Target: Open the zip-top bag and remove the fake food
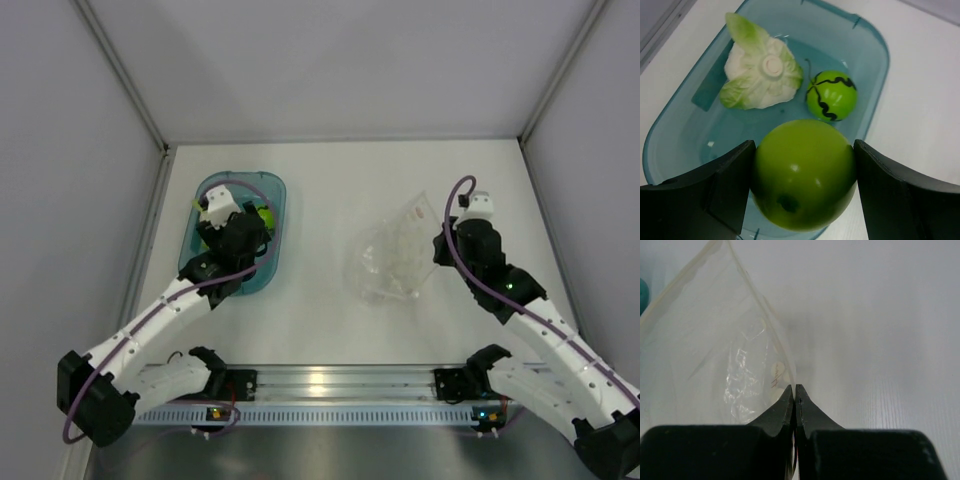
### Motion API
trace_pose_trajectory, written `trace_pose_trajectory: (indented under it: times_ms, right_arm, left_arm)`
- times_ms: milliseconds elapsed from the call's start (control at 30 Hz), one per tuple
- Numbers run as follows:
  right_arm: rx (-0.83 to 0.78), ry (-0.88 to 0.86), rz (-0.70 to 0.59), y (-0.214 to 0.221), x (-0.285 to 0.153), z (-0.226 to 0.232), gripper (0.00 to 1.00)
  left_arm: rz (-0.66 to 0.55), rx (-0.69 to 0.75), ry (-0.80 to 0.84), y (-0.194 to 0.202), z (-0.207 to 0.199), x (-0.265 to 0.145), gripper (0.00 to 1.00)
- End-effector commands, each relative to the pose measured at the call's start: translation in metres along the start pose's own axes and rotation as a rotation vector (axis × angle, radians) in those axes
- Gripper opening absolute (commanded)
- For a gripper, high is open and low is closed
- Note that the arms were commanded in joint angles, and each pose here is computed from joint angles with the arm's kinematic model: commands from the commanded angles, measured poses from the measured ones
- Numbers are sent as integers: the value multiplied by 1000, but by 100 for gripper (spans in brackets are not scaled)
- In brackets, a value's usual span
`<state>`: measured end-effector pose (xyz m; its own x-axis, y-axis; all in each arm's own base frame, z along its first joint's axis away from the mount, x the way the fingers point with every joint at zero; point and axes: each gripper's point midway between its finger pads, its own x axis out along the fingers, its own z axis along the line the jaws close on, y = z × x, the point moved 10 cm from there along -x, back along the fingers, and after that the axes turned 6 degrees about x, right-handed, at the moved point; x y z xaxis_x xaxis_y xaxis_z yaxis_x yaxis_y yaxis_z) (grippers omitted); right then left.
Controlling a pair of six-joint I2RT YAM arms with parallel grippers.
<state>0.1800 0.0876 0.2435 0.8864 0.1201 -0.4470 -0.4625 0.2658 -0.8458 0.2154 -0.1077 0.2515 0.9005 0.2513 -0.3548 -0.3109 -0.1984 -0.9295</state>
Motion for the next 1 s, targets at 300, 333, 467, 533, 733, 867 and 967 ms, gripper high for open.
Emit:
trace_pose_trajectory:
  times_ms: [300, 333, 467, 533, 733, 867, 967]
  right_arm:
    - [-13, 56, -113, -38, -21, 1, 0]
    - [-14, 57, -122, -41, -22, 2, 0]
    - [-44, 92, -140, -54, -25, 3, 0]
    - [-74, 136, -148, -65, -25, 4, 0]
    - [-143, 418, -211, -97, -19, -5, 0]
    - [-224, 558, -235, -117, -5, -8, 0]
    - [-269, 634, -208, -127, 14, -7, 0]
  left_arm:
    - [163, 11, -223, 47, 27, 64, 11]
    - [177, 11, -229, 51, 28, 68, 13]
    - [217, 10, -237, 62, 30, 78, 63]
    - [218, 5, -240, 62, 30, 79, 76]
    - [191, -14, -188, 47, 29, 70, 98]
    - [178, -29, -136, 34, 28, 60, 98]
    - [190, -53, -64, 24, 25, 48, 98]
